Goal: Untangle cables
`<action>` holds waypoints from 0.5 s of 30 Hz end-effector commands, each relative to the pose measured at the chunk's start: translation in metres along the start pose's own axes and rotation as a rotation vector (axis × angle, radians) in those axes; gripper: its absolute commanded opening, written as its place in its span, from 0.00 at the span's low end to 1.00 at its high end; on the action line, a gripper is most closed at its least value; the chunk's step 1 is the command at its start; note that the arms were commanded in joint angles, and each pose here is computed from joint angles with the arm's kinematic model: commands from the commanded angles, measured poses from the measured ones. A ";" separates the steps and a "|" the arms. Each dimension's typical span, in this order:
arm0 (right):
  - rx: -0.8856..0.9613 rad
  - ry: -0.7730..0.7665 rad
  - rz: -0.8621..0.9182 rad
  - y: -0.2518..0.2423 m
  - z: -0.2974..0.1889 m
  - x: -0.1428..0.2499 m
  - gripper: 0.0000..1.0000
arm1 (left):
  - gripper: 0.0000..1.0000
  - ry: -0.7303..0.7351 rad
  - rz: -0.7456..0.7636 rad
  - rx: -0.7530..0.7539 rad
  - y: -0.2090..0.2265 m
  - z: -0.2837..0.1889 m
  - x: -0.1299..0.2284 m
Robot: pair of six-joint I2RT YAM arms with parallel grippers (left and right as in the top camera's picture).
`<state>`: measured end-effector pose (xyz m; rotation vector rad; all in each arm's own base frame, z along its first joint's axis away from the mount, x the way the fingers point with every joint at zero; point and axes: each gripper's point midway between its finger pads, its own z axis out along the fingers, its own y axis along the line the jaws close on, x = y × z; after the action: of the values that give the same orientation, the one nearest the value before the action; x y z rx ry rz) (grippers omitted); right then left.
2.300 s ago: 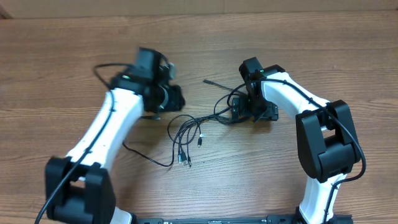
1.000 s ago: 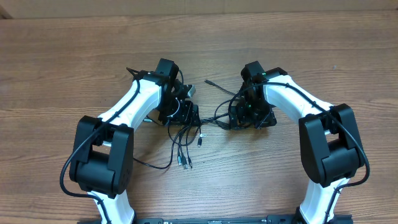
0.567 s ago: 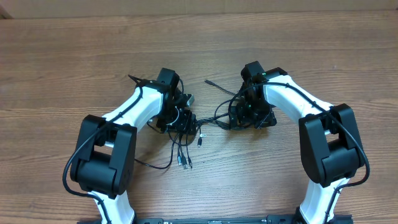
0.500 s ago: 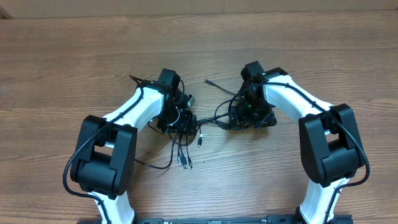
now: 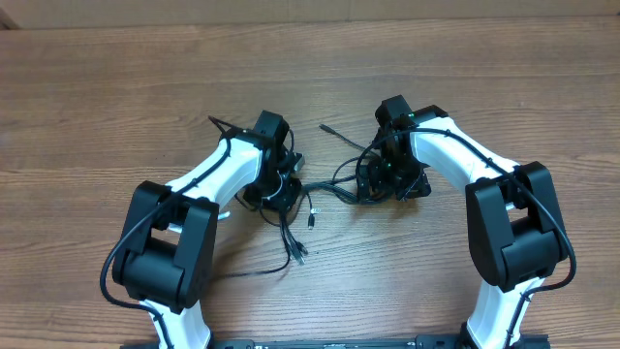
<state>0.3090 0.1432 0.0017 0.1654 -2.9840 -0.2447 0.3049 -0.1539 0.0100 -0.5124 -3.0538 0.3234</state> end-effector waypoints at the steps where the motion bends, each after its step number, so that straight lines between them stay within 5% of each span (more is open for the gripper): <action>1: -0.075 0.178 0.003 0.007 0.055 0.034 1.00 | 0.04 -0.255 0.000 -0.216 0.012 -0.075 -0.043; 8: -0.075 0.178 0.003 0.007 0.055 0.034 1.00 | 0.04 -0.510 0.099 -0.401 -0.017 -0.154 -0.055; 15: -0.075 0.179 0.003 0.007 0.055 0.034 1.00 | 0.08 -0.407 0.202 -0.404 -0.043 -0.120 -0.036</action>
<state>0.3088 0.1431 0.0016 0.1656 -2.9847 -0.2451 0.3385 -0.1850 0.1582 -0.8786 -3.5393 -0.1146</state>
